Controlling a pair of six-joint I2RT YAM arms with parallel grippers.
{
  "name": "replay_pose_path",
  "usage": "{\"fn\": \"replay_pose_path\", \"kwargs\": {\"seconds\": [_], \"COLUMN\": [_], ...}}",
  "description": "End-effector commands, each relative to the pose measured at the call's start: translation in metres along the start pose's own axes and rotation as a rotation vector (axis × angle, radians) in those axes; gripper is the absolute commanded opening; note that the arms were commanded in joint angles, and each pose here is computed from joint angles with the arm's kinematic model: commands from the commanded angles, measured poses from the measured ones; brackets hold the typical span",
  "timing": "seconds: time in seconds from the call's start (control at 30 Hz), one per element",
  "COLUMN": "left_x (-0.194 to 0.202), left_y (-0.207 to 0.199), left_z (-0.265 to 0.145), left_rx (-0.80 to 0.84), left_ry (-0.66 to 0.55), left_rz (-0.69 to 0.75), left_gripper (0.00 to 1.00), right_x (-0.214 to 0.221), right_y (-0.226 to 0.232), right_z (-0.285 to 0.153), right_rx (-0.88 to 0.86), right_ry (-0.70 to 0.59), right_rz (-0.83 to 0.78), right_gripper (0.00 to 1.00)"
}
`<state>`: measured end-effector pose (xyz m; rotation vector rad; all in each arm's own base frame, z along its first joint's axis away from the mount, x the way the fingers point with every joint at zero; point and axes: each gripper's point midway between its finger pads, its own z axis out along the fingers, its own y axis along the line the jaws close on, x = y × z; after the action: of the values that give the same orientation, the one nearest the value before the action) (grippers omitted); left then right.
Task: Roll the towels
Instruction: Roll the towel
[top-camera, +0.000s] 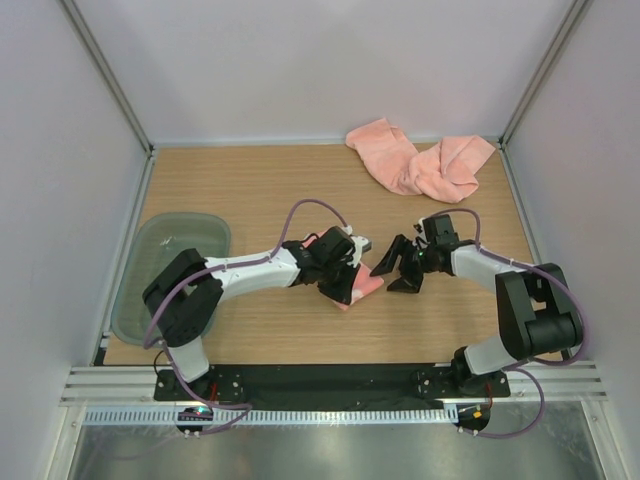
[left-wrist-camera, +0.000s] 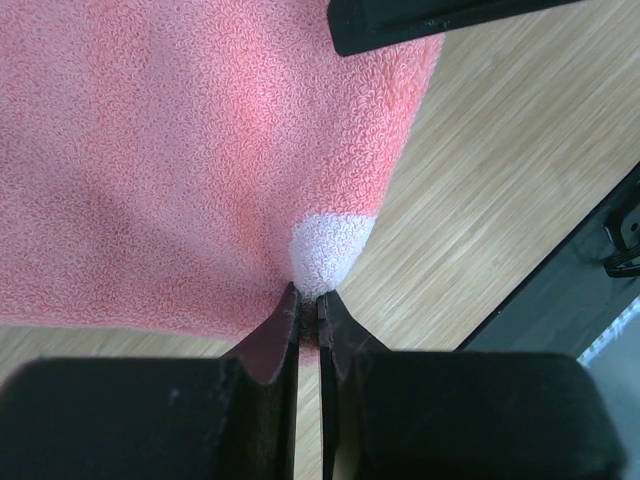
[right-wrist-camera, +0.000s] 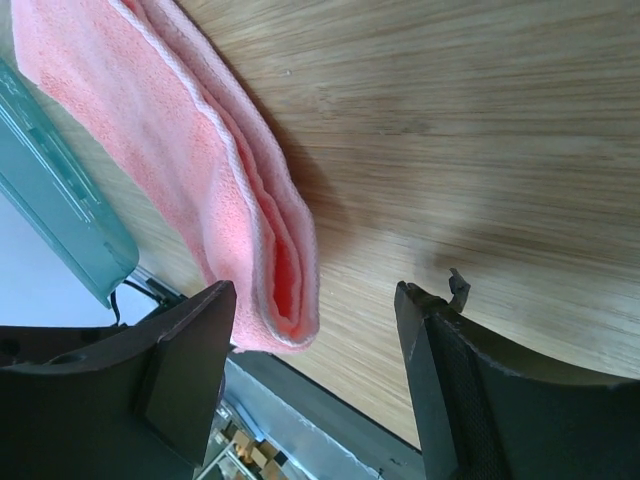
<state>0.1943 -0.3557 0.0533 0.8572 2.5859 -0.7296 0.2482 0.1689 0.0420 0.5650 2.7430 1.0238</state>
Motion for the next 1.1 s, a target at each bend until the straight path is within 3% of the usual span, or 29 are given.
{"fn": "replay_pose_path", "kwargs": {"seconds": [0.0, 0.07, 0.17, 0.27, 0.37, 0.53, 0.6, 0.63, 0.67, 0.77, 0.87, 1.07], "left_x": [-0.013, -0.015, -0.015, -0.016, -0.016, -0.019, -0.021, -0.022, -0.022, -0.023, -0.025, -0.027], "left_y": [-0.015, -0.017, -0.018, -0.019, -0.021, -0.030, -0.038, -0.040, -0.046, -0.055, -0.064, -0.068], "left_z": [-0.013, -0.014, -0.015, -0.016, -0.017, -0.020, -0.023, -0.024, -0.026, -0.028, -0.029, -0.022], "left_rx": [0.073, 0.086, 0.096, 0.110, 0.124, 0.165, 0.198, 0.208, 0.236, 0.278, 0.326, 0.396], "left_ry": [-0.053, -0.059, -0.066, -0.071, -0.072, -0.078, -0.069, -0.066, -0.051, -0.033, -0.026, 0.007], "left_rz": [-0.006, -0.010, -0.020, -0.025, -0.039, -0.081, -0.115, -0.126, -0.155, -0.189, -0.230, -0.399], "left_gripper": [0.03, 0.03, 0.03, 0.03, 0.03, 0.03, 0.03, 0.03, 0.03, 0.03, 0.03, 0.03], "right_x": [-0.002, -0.005, -0.005, -0.005, -0.004, -0.009, -0.012, -0.013, -0.018, -0.031, -0.045, -0.041], "right_y": [0.013, 0.013, 0.012, 0.011, 0.009, 0.009, 0.010, 0.004, 0.007, 0.000, 0.008, 0.025], "right_z": [0.003, 0.005, 0.006, 0.008, 0.009, 0.004, -0.001, -0.004, -0.008, -0.024, -0.043, -0.059], "right_rx": [-0.051, -0.051, -0.048, -0.046, -0.035, -0.006, 0.015, 0.057, 0.068, 0.132, 0.145, 0.081], "right_ry": [0.000, -0.007, -0.003, 0.004, 0.005, -0.016, -0.025, -0.036, -0.053, -0.117, -0.190, -0.218], "right_rz": [-0.008, -0.008, -0.005, -0.006, -0.006, -0.029, -0.037, -0.048, -0.062, -0.072, -0.100, -0.144], "right_gripper": [0.71, 0.67, 0.52, 0.23, 0.05, 0.01, 0.07, 0.21, 0.50, 0.73, 0.74, 0.73]}}
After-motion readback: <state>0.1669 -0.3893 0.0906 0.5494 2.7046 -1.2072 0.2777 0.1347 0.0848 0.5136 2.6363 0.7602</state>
